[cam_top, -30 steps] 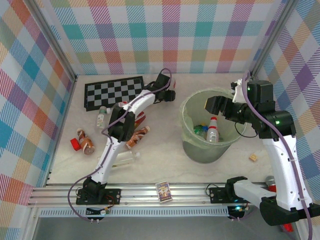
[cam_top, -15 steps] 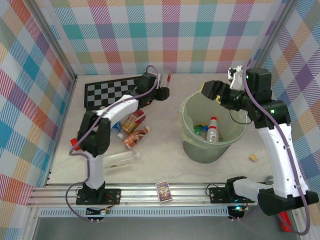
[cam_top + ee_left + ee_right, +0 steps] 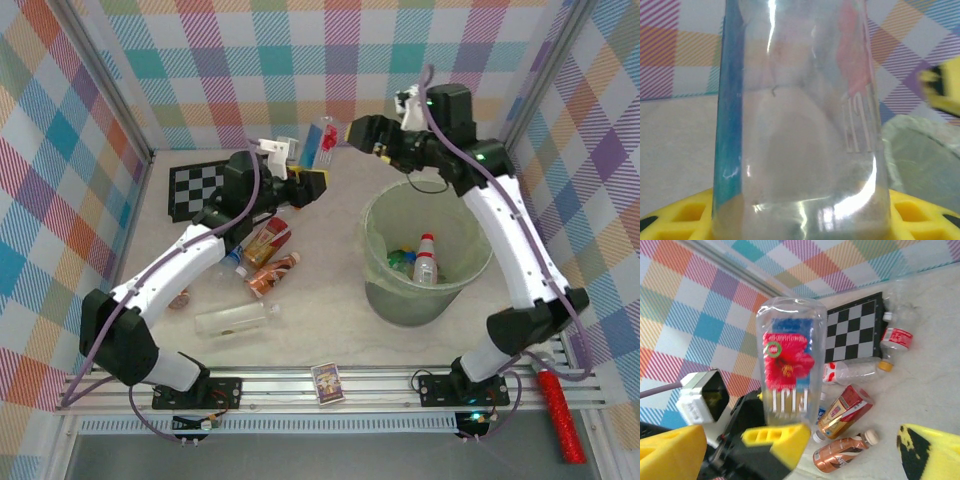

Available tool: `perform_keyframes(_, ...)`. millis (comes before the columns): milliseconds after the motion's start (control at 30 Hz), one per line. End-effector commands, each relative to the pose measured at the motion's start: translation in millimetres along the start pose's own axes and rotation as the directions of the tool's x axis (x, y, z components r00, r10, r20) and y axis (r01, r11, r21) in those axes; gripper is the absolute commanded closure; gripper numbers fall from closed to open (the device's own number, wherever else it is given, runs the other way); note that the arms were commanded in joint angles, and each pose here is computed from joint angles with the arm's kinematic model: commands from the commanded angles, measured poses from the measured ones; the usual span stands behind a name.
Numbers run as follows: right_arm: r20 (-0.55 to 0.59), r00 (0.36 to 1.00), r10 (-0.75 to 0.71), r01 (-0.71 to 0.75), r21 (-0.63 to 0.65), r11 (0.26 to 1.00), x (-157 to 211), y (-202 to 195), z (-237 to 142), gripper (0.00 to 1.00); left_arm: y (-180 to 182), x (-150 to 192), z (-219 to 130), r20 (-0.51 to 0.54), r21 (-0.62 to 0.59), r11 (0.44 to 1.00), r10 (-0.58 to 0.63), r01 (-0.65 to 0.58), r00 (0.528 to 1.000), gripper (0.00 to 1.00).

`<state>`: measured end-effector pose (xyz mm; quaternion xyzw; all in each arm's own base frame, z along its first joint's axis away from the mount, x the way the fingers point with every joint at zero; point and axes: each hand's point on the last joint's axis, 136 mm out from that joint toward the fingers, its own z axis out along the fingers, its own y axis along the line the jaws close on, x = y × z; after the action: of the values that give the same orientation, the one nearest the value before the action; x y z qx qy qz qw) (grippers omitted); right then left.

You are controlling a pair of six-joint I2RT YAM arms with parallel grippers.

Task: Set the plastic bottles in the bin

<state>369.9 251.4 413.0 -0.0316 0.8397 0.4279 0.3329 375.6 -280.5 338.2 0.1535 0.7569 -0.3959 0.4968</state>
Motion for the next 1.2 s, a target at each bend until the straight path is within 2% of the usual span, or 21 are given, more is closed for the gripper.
perform_keyframes(0,-0.014,0.997,-0.071,0.07,-0.068,0.995,0.4,26.1,10.7,0.01,-27.0,0.7,-13.6,-0.016,0.102,0.995,0.004,-0.003,1.0,0.61)
perform_keyframes(267,-0.064,0.996,-0.065,0.061,-0.055,0.997,-0.4,22.3,40.4,0.02,-49.9,5.9,-14.5,-0.039,0.189,0.982,0.017,-0.01,0.999,0.63)
perform_keyframes(433,-0.059,0.997,-0.039,0.039,0.003,0.999,-2.0,11.2,43.5,0.19,-48.5,5.9,-15.6,-0.036,0.176,0.984,0.019,-0.012,0.999,0.63)
perform_keyframes(633,-0.036,0.998,-0.047,0.047,0.01,0.999,-7.0,12.9,37.1,0.38,-50.9,2.6,-17.0,-0.026,0.183,0.983,0.017,-0.012,1.0,0.63)
perform_keyframes(667,-0.032,0.998,-0.049,0.05,0.008,0.999,-7.7,14.5,36.2,0.38,-50.5,2.2,-17.1,-0.024,0.18,0.984,0.016,-0.011,1.0,0.62)
perform_keyframes(800,0.003,0.999,-0.051,0.051,0.028,0.998,-13.7,14.3,28.3,0.42,-48.2,0.1,-18.5,-0.007,0.165,0.986,0.008,-0.007,1.0,0.39)
perform_keyframes(867,0.018,0.999,-0.051,0.05,0.024,0.998,-15.1,15.5,25.1,0.43,-46.6,0.1,-18.4,0.004,0.16,0.987,0.01,-0.01,1.0,0.32)
perform_keyframes(933,0.04,0.998,-0.055,0.054,0.023,0.998,-18.9,17.7,17.0,0.43,-43.7,1.5,-19.9,0.007,0.145,0.989,0.007,-0.008,1.0,0.18)
perform_keyframes(1000,0.068,0.996,-0.066,0.064,0.031,0.997,-25.7,18.5,5.0,0.43,-40.2,4.0,-22.8,0.007,0.127,0.992,0.006,-0.007,1.0,0.1)
perform_keyframes(1067,0.104,0.992,-0.076,0.072,0.037,0.997,-34.2,20.5,-13.6,0.44,-36.6,8.0,-25.8,-0.001,0.108,0.994,0.009,-0.009,1.0,0.05)
perform_keyframes(1167,0.168,0.981,-0.1,0.091,0.058,0.994,-44.3,24.2,-49.5,0.44,-30.5,14.0,-29.1,-0.016,0.081,0.997,0.011,-0.01,1.0,0.04)
